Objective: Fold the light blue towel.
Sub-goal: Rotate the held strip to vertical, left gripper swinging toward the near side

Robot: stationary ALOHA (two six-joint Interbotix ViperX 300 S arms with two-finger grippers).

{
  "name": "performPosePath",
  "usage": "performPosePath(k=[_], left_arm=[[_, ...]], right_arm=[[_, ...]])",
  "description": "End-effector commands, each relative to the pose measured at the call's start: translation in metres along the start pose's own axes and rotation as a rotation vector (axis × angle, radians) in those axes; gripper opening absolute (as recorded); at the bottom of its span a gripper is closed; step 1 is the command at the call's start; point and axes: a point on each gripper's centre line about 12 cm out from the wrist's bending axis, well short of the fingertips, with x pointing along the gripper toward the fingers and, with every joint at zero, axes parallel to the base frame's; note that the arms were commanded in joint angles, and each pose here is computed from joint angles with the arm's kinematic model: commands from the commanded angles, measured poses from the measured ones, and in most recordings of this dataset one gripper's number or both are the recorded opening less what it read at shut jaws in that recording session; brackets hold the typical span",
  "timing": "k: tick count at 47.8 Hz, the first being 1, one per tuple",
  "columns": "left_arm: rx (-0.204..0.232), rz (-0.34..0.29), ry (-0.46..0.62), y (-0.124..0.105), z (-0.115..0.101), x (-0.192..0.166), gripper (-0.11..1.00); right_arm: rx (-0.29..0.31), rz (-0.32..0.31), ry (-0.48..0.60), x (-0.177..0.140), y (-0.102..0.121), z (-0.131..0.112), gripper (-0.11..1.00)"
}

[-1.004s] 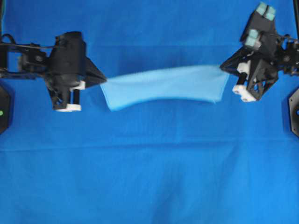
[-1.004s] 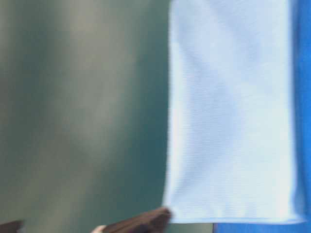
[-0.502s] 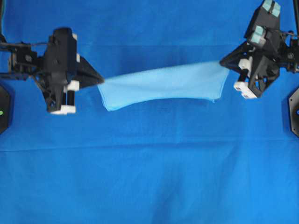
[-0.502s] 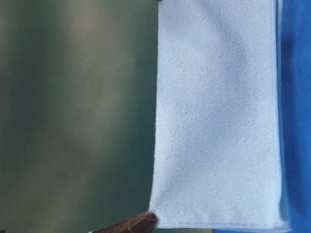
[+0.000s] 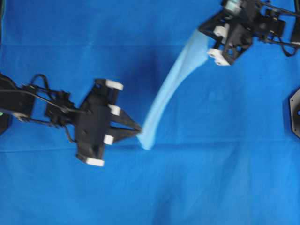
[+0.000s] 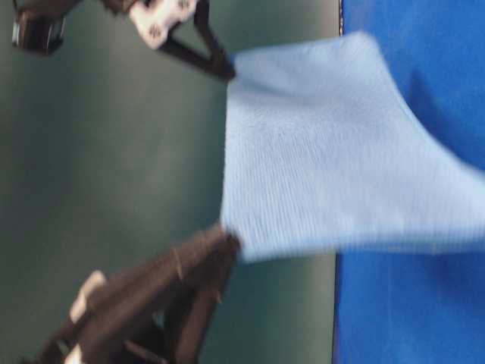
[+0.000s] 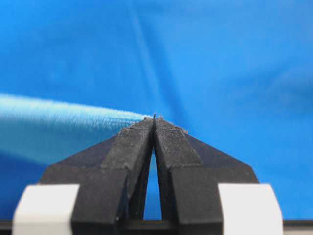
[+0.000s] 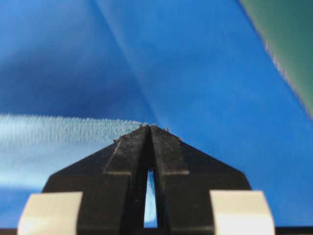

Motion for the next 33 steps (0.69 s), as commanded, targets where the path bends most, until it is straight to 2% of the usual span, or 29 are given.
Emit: performPosePath(k=[1,5,12,18,28,33], left_arm=[[0.017,-0.016,-0.063,-0.007,0.027,0.004,0.03],[0.036,-0.021,-0.079,-0.01,0.037,0.011,0.03],[0.113,-0.03,-0.09,-0.016,0.045,0.022,0.03],[0.115,-0.032,-0.08,-0.016,0.042,0.025,0.03],[0.116,-0.031,-0.076,-0.017,0.038,0.03,0.03],[0.136,-0.015,-0.109,-0.014,0.039,0.042,0.03]], right_arm=[[-0.019,-0.014,-0.059,0.008,-0.006,0.025,0.01],[-0.044,-0.013,-0.079,0.019,-0.005,0.037,0.01],[-0.058,-0.011,-0.104,0.035,-0.002,0.057,0.01],[-0.058,-0.017,-0.101,0.04,-0.004,0.061,0.01],[-0.053,-0.026,-0.084,0.036,-0.007,0.053,0.01],[-0.048,-0.034,-0.072,0.029,-0.01,0.045,0.01]])
